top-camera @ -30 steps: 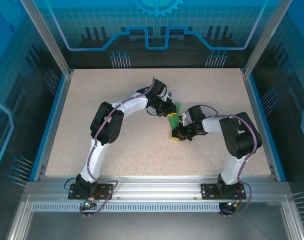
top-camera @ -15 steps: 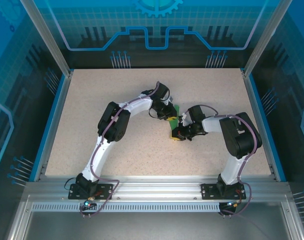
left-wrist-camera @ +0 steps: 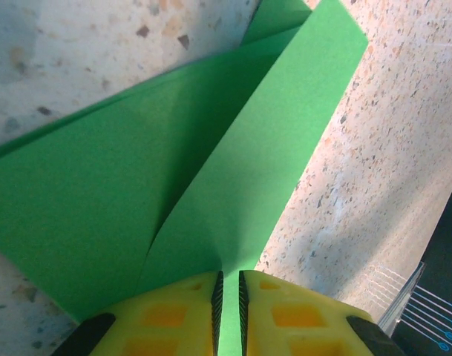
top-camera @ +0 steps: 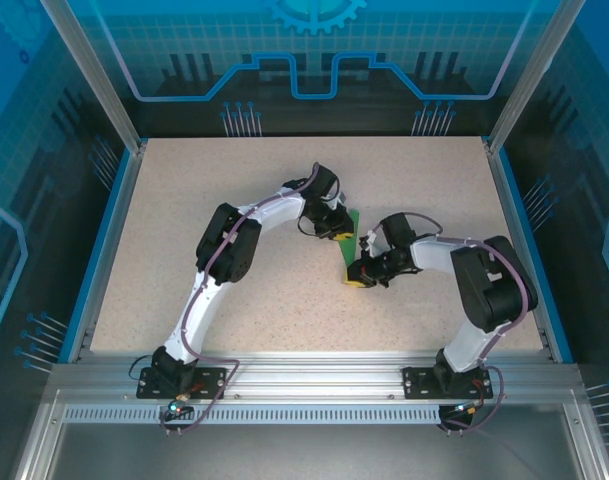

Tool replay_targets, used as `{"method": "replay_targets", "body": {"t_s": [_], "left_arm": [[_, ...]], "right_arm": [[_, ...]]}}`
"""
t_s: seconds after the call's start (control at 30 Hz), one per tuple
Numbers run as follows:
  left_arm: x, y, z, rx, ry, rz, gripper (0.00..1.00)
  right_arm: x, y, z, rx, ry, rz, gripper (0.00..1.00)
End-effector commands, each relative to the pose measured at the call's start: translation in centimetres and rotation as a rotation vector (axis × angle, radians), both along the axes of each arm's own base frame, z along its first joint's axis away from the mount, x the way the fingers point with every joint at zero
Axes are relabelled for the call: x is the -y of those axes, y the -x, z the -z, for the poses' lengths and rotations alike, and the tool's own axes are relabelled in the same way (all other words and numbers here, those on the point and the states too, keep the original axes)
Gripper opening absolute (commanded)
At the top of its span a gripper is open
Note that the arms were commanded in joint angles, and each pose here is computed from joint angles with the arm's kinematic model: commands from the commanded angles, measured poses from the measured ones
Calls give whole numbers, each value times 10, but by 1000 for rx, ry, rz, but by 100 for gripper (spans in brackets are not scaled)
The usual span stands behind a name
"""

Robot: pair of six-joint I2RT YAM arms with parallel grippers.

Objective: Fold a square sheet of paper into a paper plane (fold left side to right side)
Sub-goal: Fold the wing for the fifth time at the center of the table.

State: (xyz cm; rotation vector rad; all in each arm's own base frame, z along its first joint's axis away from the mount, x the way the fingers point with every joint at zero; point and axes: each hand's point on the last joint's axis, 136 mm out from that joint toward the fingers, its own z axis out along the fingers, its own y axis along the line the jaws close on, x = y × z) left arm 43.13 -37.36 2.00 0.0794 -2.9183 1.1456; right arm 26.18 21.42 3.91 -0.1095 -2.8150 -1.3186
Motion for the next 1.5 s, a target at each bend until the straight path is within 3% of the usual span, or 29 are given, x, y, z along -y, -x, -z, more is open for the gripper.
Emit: {"method": "replay_targets", "body": {"t_s": [0.0,0.23,0.47,0.83,1.1,1.3,1.47], "left_arm": [[-16,5,37,-47,-66,-10,17],[-14,6,36,-46,-63,-5,17],[-14,6,35,-44,-62,-4,17],[-17,4,36,-42,-75,-9,17],[-17,1,32,-37,-63,-12,17],[-7,-5,7,-6,-2,7,22],[7,-11,-57,86,111,52,34]], "right_arm": [[-1,-20,-27,42,-80,34,4],[-3,-61,-21,71,-98,113,4],[0,-61,7,24,-51,131,4],[9,-22,43,-94,37,103,4],[4,12,41,-124,23,52,5],[5,18,28,-105,12,29,6],[23,-6,-6,50,80,63,11]]}}
